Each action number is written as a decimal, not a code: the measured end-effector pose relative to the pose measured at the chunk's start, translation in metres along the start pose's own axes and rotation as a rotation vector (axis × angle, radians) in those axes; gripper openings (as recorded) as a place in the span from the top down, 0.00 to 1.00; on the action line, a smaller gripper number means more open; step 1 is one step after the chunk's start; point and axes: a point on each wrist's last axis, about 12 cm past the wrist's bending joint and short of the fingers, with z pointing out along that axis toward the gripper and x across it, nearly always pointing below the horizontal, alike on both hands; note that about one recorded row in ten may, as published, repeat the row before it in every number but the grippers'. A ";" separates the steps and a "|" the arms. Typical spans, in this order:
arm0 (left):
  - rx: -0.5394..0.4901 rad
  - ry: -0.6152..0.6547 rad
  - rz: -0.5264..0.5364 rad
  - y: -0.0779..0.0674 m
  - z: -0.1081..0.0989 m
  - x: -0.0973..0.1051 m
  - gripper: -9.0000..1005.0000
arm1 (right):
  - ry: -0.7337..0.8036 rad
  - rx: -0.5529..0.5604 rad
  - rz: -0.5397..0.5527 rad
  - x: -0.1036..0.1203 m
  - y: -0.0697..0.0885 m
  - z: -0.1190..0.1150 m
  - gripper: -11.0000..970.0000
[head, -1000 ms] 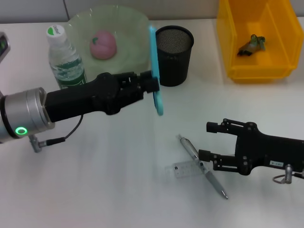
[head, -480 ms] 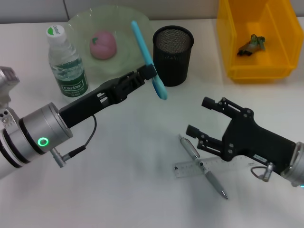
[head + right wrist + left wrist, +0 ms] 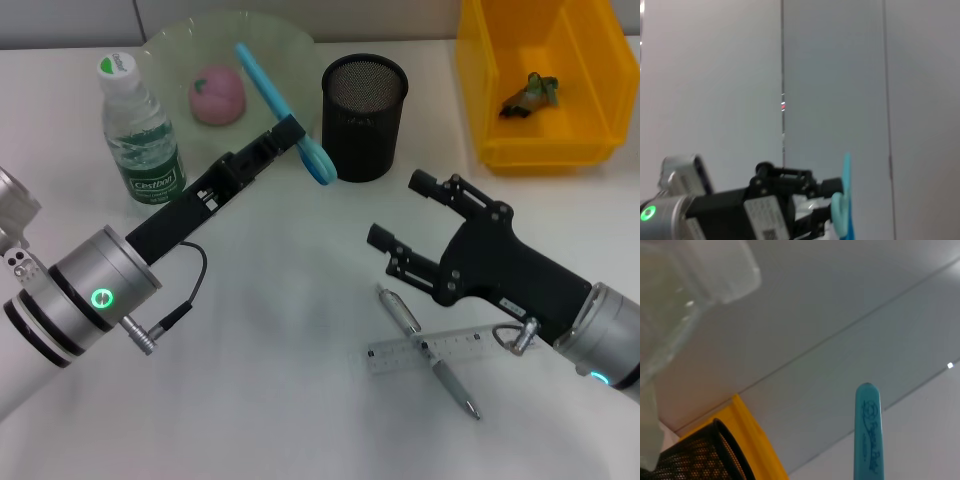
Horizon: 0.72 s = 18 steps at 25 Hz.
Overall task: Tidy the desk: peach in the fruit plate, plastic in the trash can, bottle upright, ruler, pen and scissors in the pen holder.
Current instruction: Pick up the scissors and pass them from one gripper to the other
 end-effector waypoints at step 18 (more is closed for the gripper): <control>-0.088 -0.051 -0.193 0.007 0.012 0.005 0.74 | 0.009 0.065 -0.075 -0.002 -0.002 0.040 0.27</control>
